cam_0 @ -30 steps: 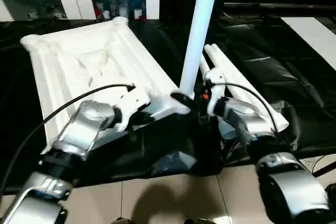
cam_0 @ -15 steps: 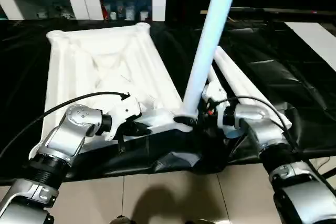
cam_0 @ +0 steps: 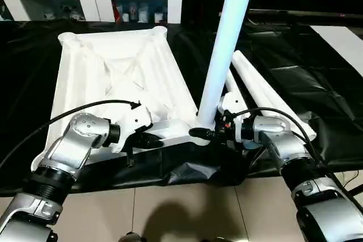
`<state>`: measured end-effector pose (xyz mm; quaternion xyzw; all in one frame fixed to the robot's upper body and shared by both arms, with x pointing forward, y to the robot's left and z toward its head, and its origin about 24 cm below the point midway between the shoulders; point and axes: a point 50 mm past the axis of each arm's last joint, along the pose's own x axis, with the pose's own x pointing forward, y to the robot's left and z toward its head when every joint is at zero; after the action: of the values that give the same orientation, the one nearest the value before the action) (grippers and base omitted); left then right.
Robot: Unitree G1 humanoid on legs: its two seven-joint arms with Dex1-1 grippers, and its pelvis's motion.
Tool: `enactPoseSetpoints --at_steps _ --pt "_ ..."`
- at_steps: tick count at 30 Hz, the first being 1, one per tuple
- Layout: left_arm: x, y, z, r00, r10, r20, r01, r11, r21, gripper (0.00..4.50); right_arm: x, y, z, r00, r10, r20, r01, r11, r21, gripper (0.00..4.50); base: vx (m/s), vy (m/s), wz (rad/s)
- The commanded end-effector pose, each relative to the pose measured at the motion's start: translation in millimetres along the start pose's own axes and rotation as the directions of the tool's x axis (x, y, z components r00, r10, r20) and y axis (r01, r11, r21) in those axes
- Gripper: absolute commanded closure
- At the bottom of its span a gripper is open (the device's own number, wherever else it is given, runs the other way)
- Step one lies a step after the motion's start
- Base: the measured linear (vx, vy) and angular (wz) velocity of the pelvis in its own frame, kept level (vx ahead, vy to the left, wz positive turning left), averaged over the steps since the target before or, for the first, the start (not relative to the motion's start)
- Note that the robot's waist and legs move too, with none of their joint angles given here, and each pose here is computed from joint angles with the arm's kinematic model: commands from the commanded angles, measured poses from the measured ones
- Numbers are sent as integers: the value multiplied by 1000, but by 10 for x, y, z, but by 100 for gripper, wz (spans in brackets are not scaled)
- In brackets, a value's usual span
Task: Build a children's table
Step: Insert table leg to table base
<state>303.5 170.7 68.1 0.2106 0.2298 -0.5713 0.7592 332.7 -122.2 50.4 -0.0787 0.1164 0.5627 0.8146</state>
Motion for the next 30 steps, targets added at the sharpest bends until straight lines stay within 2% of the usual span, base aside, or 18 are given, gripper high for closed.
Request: enactPoseSetpoints --at_steps 1,3,10,14,16,17,19,20,22,24,25,26,27,29,30 --pt "10 -20 129 997 -43 64 39 998 58 450 1 54 -85 1000 20 -18 -20 999 25 177 0 0 0" --pt "7 -24 117 997 -46 59 43 998 56 450 4 63 -124 1000 11 -21 -10 999 48 178 0 0 0" --pt "26 -37 92 997 -39 64 37 999 37 450 27 56 -371 986 -163 -37 167 966 196 178 0 0 0" --pt "42 -57 79 997 -47 66 45 999 26 450 71 137 -484 981 -185 -52 192 957 216 178 0 0 0" --pt "40 -56 75 997 -45 63 43 999 23 450 85 139 -495 977 -209 -54 215 952 217 178 0 0 0" --pt "51 -16 44 999 3 35 -3 1000 -1 450 122 106 -514 953 -294 -78 304 925 228 178 0 0 0" --pt "58 2 33 999 25 24 -24 1000 -13 450 135 92 -519 941 -327 -88 338 913 229 178 0 0 0" --pt "104 85 17 993 120 -8 -121 990 -71 450 180 44 -533 891 -435 -127 453 859 238 178 0 0 0" --pt "169 163 29 978 207 -33 -210 972 -108 450 236 7 -535 832 -529 -168 555 793 253 178 0 0 0" --pt "312 231 79 947 314 -64 -321 934 -158 450 362 -2 -506 753 -620 -220 658 699 282 178 0 0 0" --pt "315 232 80 947 315 -64 -322 934 -158 450 364 -1 -505 752 -621 -221 659 697 282 178 0 0 0" --pt "420 230 138 936 344 -71 -352 917 -186 450 458 17 -468 722 -649 -240 691 655 305 178 0 0 0" --pt "420 230 138 936 344 -71 -352 917 -186 450 458 17 -468 722 -649 -240 691 655 305 178 0 0 0" --pt "546 209 241 927 367 -79 -375 908 -184 450 605 57 -384 711 -660 -242 695 610 380 178 0 0 0" --pt "546 209 241 927 367 -79 -375 908 -184 450 605 57 -384 711 -660 -242 695 610 380 178 0 0 0"
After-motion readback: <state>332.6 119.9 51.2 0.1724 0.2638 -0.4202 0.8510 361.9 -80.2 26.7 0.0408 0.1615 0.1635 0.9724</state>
